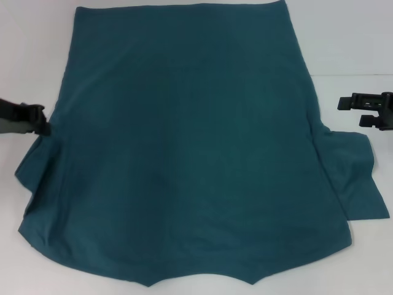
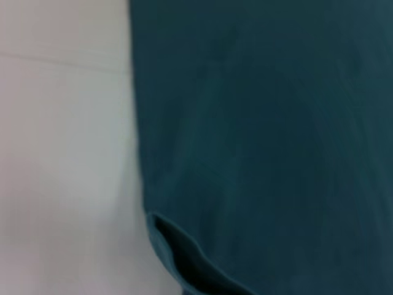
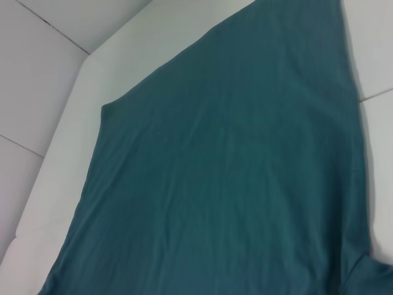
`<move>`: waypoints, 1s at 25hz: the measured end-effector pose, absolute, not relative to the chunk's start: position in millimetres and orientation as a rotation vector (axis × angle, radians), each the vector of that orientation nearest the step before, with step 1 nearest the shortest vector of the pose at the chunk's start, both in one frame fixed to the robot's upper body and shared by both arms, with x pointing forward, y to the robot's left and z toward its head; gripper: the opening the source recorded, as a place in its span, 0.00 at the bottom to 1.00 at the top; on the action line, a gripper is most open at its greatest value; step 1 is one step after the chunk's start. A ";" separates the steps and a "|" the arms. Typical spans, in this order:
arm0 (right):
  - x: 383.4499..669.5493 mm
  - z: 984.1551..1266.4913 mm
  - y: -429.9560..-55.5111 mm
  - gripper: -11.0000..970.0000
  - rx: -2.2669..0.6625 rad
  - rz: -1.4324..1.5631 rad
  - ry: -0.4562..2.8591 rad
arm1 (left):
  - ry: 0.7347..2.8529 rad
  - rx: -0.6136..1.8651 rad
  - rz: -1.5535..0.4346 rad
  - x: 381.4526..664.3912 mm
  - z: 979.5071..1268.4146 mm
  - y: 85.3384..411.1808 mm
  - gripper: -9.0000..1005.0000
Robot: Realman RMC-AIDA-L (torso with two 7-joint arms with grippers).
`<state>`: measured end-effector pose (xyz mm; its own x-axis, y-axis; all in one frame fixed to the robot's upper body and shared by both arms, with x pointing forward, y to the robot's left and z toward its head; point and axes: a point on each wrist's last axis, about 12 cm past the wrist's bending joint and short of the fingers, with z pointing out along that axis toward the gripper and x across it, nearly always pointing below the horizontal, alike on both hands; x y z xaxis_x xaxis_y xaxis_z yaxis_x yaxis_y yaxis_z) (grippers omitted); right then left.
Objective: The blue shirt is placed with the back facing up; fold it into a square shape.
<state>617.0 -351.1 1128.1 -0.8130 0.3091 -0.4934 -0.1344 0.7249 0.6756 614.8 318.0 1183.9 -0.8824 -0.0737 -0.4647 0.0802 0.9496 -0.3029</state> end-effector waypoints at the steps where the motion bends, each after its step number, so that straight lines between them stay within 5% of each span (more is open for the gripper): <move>1: 617.0 1128.1 -351.1 0.97 0.132 0.975 2.330 | 2.617 0.009 -0.440 615.7 1185.9 315.5 0.01; 25: 616.1 1125.9 -349.9 0.97 0.138 0.976 2.332 | 2.675 0.013 -0.453 647.4 1146.9 252.7 0.02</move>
